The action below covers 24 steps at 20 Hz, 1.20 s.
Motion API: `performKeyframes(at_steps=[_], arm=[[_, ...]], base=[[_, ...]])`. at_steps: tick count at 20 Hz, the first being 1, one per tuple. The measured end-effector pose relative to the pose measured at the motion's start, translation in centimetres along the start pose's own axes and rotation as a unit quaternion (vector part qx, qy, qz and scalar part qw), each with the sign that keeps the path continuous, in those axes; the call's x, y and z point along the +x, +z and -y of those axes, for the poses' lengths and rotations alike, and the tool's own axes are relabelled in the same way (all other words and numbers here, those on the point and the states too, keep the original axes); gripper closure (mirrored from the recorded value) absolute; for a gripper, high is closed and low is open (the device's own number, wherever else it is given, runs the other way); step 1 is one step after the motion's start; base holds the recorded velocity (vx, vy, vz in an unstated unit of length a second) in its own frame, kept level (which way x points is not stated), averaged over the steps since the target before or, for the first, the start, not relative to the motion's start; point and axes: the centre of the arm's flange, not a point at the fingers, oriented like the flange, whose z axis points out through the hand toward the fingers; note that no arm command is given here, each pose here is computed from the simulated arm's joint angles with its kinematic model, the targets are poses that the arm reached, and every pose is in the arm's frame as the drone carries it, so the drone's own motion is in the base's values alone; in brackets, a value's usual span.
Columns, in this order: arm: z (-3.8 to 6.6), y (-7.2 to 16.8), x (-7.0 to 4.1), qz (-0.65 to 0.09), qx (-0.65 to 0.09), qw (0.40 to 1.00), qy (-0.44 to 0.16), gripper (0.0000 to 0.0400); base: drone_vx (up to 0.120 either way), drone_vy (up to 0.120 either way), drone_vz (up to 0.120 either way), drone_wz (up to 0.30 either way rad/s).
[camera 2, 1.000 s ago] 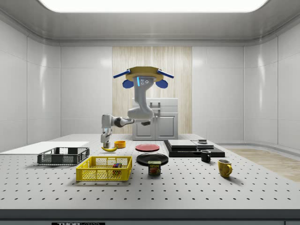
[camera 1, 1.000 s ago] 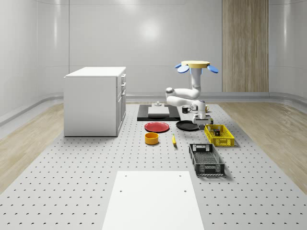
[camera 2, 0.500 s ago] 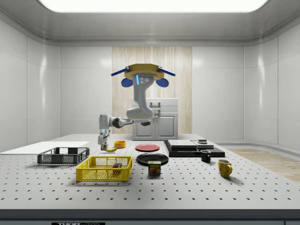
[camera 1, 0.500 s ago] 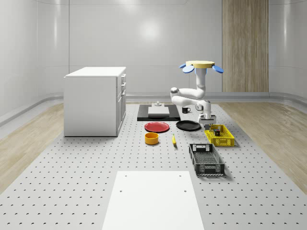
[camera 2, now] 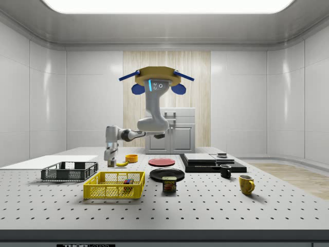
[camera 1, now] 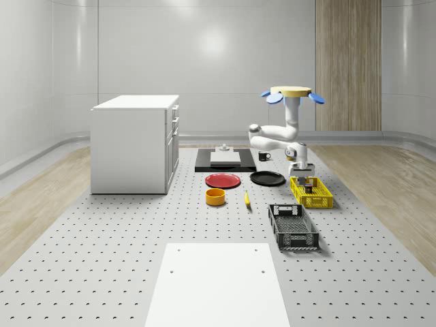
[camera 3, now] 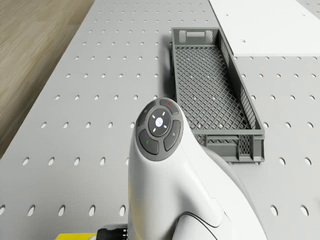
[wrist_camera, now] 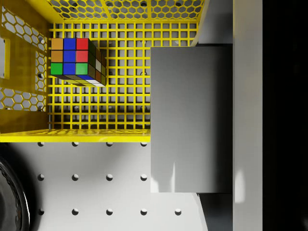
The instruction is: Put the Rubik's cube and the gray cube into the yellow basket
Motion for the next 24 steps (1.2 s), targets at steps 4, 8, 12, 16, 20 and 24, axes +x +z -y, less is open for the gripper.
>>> performKeyframes(at_steps=[4,8,12,16,20,24], arm=[[0.0,0.0,0.0,0.000,0.000,1.000,0.000,0.0150],[0.0,0.0,0.0,0.000,0.000,1.000,0.000,0.0150],[0.0,0.0,0.0,0.000,0.000,1.000,0.000,0.0150],[0.0,0.2,0.0,0.000,0.000,1.000,0.000,0.0150],[0.0,1.4,0.0,0.000,0.000,1.000,0.000,0.0150],[0.0,2.9,0.0,0.000,0.000,1.000,0.000,0.0150]], base=[[0.000,0.120,0.000,0.000],[0.000,0.120,-0.090,0.000],[0.000,0.120,-0.120,0.000],[0.000,0.040,-0.040,0.000],[0.000,0.000,0.000,0.000],[0.000,0.000,0.000,0.000]])
